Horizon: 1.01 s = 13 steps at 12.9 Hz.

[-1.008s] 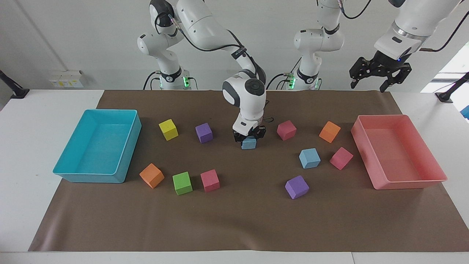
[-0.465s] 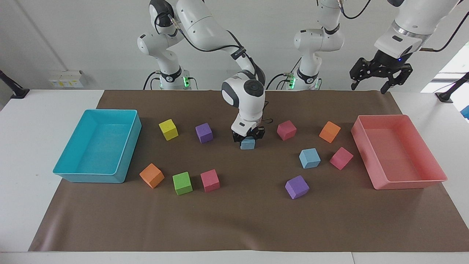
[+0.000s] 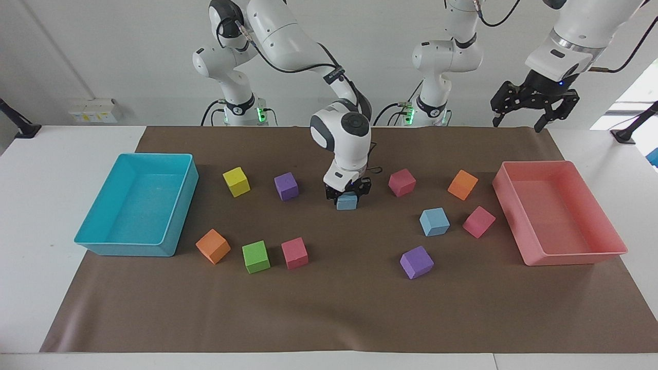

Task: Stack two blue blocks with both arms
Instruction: 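Lower the light blue cube at the table center and open the right gripper, then withdraw the right gripper while the left gripper reaches the other blue cube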

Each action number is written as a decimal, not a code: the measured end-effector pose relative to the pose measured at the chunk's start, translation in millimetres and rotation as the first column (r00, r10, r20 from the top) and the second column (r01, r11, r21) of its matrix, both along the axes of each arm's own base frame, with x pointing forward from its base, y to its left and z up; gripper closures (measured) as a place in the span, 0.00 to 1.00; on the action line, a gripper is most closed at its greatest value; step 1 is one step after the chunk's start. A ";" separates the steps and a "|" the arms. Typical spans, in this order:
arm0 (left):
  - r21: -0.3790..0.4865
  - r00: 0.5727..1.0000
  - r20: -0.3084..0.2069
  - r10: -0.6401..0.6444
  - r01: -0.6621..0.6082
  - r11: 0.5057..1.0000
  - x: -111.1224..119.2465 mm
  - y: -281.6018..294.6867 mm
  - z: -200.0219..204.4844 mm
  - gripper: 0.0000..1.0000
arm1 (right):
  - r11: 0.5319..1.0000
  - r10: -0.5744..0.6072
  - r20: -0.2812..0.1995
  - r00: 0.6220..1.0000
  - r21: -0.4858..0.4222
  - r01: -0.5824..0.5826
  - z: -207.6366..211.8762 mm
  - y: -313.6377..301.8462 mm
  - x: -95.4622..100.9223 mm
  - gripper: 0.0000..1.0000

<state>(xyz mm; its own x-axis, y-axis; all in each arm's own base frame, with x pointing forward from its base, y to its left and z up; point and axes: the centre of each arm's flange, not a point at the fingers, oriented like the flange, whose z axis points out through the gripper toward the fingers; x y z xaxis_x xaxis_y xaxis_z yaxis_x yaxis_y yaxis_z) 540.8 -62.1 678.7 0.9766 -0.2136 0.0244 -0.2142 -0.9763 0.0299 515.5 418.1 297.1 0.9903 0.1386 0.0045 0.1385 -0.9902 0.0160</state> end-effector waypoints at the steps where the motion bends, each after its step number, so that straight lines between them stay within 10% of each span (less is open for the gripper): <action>1: 0.000 1.000 0.001 0.000 0.000 1.000 0.1 0.0 0.1 0.00 | 1.000 0.000 0.000 1.000 0.000 0.000 0.1 0.0 0.0 0.00; 13: -0.009 0.998 0.049 0.029 -0.029 1.000 30.7 -36.0 -59.3 0.00 | 0.983 -0.068 -0.008 0.998 0.172 0.068 111.3 -38.5 14.4 0.00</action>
<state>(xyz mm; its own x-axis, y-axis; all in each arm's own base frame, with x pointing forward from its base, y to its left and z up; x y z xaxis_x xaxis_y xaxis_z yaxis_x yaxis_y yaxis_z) 571.6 -98.1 619.4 0.9800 -0.1847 0.0738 -0.1872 -0.9819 0.0278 529.9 379.6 408.4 0.9975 0.0680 0.0205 0.0703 -0.9854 -0.1552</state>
